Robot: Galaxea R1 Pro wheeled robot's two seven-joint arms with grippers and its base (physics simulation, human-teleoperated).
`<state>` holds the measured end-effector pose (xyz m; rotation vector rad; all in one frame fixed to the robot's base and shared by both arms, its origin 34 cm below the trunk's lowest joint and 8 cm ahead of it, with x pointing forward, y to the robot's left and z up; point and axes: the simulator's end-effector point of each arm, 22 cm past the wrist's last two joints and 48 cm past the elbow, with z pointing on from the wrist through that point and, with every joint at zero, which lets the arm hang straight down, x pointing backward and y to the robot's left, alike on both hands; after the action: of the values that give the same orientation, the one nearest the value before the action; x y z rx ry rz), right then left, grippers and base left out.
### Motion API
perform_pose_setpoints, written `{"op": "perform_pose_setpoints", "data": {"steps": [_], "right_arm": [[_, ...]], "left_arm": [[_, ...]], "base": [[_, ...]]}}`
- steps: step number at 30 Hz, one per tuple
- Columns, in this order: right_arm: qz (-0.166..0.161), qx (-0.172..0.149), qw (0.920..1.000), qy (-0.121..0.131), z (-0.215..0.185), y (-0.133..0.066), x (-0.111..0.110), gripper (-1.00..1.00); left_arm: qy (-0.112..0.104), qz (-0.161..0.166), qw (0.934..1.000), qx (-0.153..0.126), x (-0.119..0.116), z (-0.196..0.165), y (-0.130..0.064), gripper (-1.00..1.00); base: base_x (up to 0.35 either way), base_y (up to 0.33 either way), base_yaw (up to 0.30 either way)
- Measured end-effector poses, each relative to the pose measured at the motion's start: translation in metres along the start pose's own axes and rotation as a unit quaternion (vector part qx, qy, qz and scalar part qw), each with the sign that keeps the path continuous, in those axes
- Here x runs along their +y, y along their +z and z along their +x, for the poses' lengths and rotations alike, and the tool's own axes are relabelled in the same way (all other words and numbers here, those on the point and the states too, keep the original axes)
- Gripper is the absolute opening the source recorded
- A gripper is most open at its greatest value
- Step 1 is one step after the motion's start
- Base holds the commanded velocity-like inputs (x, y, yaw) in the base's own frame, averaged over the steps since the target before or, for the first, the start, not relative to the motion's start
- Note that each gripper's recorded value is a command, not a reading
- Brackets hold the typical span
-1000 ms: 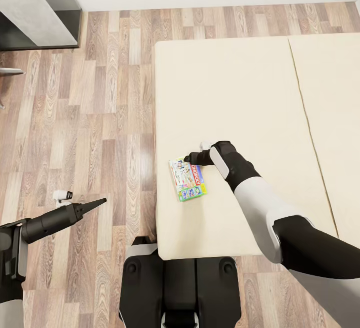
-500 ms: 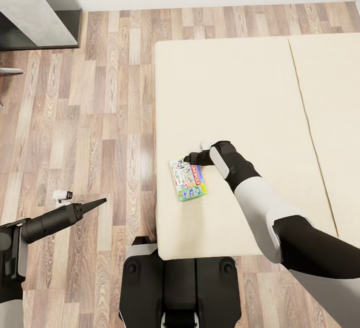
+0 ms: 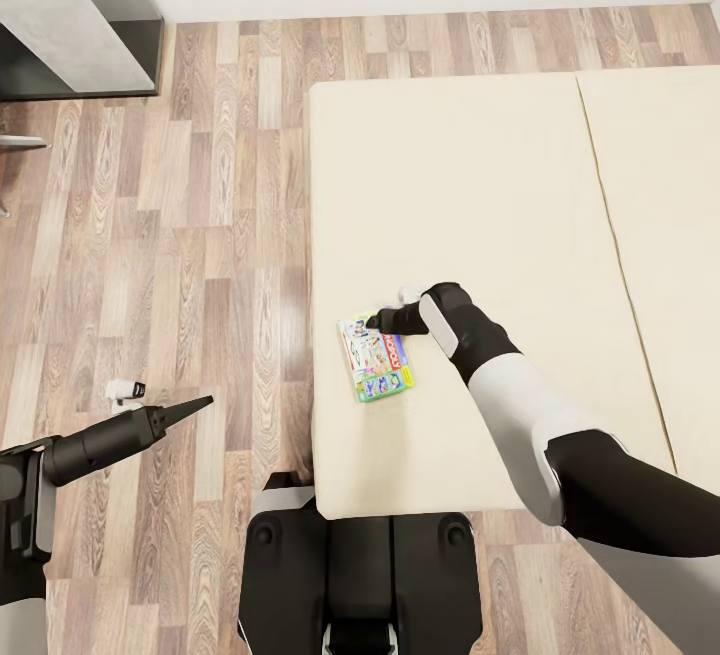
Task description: Put all the toys in the child's room - the three board games (two on the bed and one on the table), the two jigsaw puzzles on the table, and the tennis ball on the table - inside the toy box on the table in the child's room.
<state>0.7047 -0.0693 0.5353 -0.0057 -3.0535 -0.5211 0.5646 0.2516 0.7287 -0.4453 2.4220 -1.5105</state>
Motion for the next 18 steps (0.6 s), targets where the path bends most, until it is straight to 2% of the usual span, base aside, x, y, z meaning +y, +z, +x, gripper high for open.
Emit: {"op": "perform_pose_setpoints", "data": {"steps": [7, 14, 18], "right_arm": [[-0.002, 0.027, 0.9996, 0.007, 0.022, 0.010, -0.003, 1.00], [-0.004, 0.033, 0.9994, 0.011, 0.028, 0.013, -0.003, 1.00], [-0.015, 0.033, 0.9991, 0.022, 0.028, 0.013, 0.002, 1.00]], "left_arm": [[0.000, 0.000, 1.0000, 0.000, 0.000, 0.000, 0.000, 1.00], [0.000, 0.000, 1.0000, 0.000, 0.000, 0.000, 0.000, 1.00], [0.000, 0.000, 1.0000, 0.000, 0.000, 0.000, 0.000, 1.00]], "base": [[0.000, 0.000, 0.000], [0.000, 0.000, 0.000], [0.000, 0.000, 0.000]]}}
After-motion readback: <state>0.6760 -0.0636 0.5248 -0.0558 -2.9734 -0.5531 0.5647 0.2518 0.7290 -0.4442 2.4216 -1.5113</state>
